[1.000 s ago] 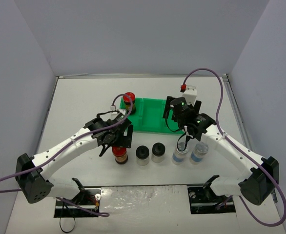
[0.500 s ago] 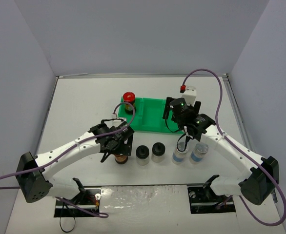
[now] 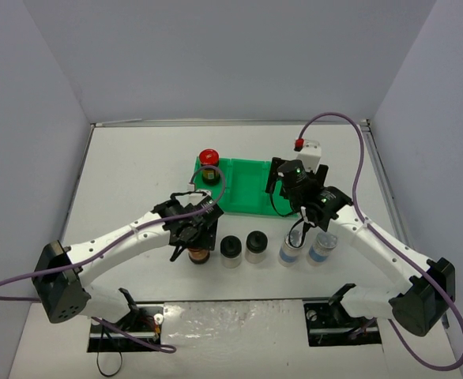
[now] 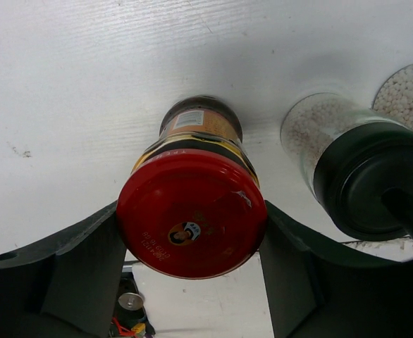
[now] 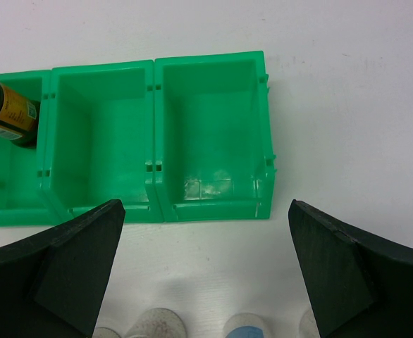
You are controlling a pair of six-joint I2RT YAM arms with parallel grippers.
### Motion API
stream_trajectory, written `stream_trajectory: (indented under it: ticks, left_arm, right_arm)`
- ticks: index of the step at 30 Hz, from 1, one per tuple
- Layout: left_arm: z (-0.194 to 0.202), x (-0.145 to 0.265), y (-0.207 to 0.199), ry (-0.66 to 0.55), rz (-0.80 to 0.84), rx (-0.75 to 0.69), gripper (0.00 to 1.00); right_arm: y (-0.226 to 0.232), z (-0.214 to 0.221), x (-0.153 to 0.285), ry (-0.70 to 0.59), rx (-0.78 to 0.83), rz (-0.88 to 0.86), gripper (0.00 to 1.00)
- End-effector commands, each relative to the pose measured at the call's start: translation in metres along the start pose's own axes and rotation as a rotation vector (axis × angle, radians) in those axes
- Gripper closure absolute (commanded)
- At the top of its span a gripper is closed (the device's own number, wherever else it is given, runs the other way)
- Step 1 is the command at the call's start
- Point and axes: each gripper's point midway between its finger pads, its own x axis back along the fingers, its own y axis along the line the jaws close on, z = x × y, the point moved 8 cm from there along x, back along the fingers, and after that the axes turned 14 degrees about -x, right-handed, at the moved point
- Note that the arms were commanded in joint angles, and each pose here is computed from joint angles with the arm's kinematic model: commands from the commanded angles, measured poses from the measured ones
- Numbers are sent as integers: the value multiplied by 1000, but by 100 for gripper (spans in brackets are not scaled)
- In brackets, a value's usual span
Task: Organize the condiment bottles
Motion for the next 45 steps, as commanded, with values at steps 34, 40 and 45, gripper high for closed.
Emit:
stream_trajectory:
  ticks: [34, 40, 45]
  left_arm:
    - [-196, 38, 39, -354, -157, -46, 100]
    - [-211, 30, 40, -357, -160, -50, 100]
    - [-214, 14, 40, -336, -152, -46, 100]
  right_arm:
    - [2, -19, 16, -82, -62, -17, 0]
    - [0, -17, 15, -78, -59, -10, 0]
    - [0, -16, 15, -77, -58, -8, 0]
